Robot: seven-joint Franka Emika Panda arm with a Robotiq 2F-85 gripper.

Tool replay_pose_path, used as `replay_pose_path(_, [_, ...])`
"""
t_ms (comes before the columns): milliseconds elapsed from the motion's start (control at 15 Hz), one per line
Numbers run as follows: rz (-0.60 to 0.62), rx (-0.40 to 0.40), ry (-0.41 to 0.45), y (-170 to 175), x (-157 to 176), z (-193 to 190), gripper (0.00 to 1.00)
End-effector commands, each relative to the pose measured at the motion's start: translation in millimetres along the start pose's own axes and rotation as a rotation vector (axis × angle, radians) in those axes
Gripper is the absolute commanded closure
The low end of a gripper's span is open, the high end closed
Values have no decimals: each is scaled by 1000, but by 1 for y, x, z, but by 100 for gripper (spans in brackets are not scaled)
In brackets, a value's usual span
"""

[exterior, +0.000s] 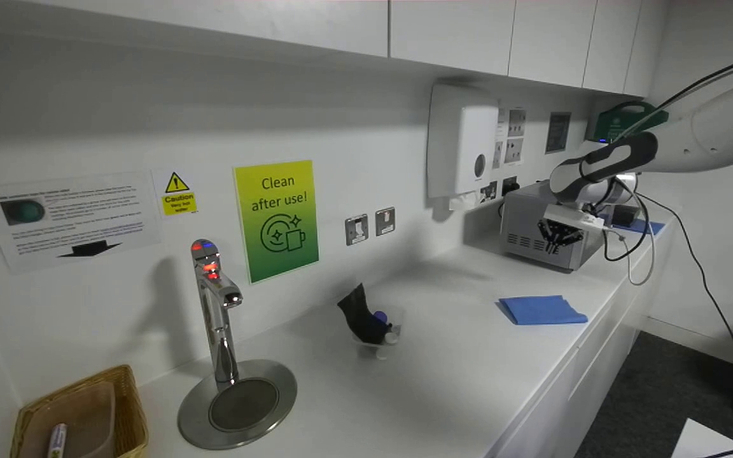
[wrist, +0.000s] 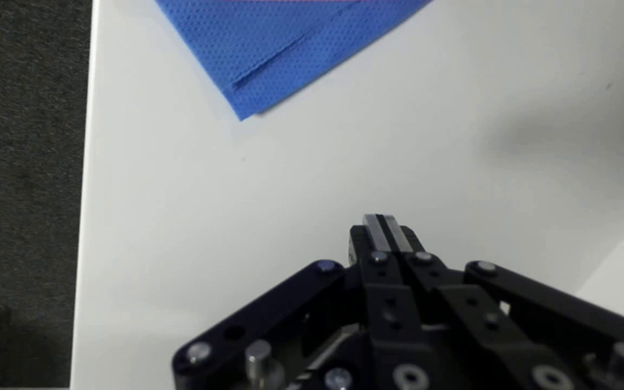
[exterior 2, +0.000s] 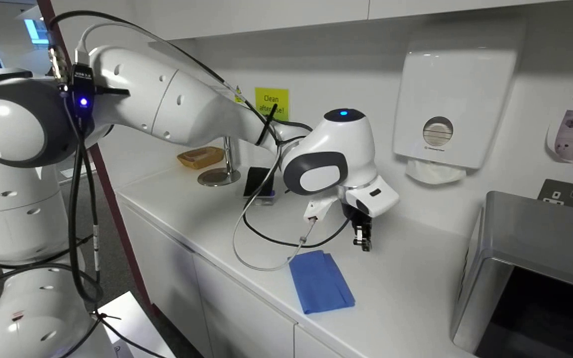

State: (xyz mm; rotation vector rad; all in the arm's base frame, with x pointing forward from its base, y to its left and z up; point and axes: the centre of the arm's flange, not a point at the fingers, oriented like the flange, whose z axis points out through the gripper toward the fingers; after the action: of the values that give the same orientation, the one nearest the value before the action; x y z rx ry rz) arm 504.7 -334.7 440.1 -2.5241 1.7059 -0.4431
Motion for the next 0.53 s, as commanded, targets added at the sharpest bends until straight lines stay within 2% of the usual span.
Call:
replay_pose_path(0, [-69, 59, -138, -19, -41, -15, 100])
replay_pose_path(67, [-77, 57, -183, -26, -51, -14, 100])
replay_pose_path(267, [-80, -42, -300, -45, -80, -2, 100])
replay_pose_path(467, [-33, -170, -348, -52, -98, 12, 100])
